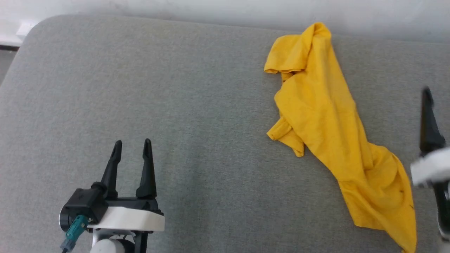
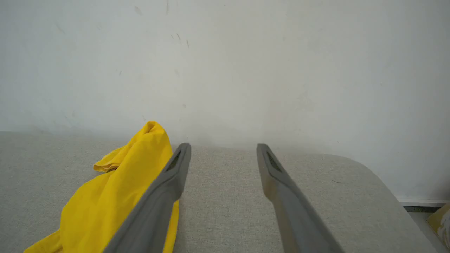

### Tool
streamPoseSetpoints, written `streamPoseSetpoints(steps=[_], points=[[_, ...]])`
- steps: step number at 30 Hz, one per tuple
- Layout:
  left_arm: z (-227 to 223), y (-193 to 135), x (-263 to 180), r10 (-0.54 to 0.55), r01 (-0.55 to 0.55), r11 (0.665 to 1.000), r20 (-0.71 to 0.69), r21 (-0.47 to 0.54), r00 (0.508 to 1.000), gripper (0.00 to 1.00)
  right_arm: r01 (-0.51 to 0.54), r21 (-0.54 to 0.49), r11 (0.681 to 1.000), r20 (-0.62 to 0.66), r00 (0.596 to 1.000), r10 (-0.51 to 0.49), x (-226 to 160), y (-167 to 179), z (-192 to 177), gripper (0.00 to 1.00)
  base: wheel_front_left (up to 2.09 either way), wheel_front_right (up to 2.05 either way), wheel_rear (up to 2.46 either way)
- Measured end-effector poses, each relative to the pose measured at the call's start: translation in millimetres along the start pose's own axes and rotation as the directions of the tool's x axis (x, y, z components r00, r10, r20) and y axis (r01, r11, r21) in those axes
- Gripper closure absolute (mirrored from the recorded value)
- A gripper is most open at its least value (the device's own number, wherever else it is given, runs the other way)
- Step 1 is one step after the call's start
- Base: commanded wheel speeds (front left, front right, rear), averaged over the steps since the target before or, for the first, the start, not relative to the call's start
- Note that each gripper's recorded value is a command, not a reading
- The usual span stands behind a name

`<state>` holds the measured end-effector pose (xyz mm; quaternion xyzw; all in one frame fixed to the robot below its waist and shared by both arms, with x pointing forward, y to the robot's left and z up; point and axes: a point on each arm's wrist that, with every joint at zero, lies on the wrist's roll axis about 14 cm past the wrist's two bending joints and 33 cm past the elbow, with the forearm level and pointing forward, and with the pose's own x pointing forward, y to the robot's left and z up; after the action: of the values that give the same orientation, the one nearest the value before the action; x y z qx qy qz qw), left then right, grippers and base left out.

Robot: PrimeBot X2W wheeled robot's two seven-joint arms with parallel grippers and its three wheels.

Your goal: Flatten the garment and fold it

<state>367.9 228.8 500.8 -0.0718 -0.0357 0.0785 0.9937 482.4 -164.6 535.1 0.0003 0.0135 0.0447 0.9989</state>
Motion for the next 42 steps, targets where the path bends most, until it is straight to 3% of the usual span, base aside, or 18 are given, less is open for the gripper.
streamPoseSetpoints(steps=[5,10,17,21,29,36,42], points=[[3,-8,0,-0.027,0.027,1.0,0.011,-0.009,1.0,0.0,0.094,0.035,0.995,-0.014,0.995,-0.094,-52,-38,-24,0.0,0.0,0.0,0.0],[2,-14,-1,-0.046,0.046,0.999,0.011,-0.016,0.999,0.0,0.13,0.083,0.988,-0.025,0.991,-0.129,-89,-49,-48,0.0,0.0,0.0,0.0],[-3,-29,0,-0.097,0.097,0.995,-0.005,0.001,0.995,0.0,0.156,0.112,0.981,0.0,0.988,-0.157,-104,-54,-55,0.0,0.0,0.0,0.0],[-4,-58,11,-0.22,0.221,0.974,-0.007,0.042,0.975,0.0,0.155,0.108,0.982,0.012,0.987,-0.157,-98,-55,-53,0.0,0.0,0.0,0.0],[-28,-133,48,-0.474,0.507,0.854,-0.227,0.115,0.85,0.0,0.159,0.093,0.983,0.038,0.986,-0.163,-74,-57,-56,0.0,0.0,0.0,0.0],[-70,-172,58,-0.538,0.64,0.764,-0.46,0.089,0.706,0.0,0.177,0.085,0.981,0.009,0.984,-0.179,-59,-63,-73,0.0,0.0,0.0,0.0],[-104,-187,51,-0.556,0.685,0.728,-0.576,0.008,0.599,0.0,0.201,0.081,0.976,-0.031,0.979,-0.2,-57,-69,-91,0.0,0.0,0.0,0.0]])
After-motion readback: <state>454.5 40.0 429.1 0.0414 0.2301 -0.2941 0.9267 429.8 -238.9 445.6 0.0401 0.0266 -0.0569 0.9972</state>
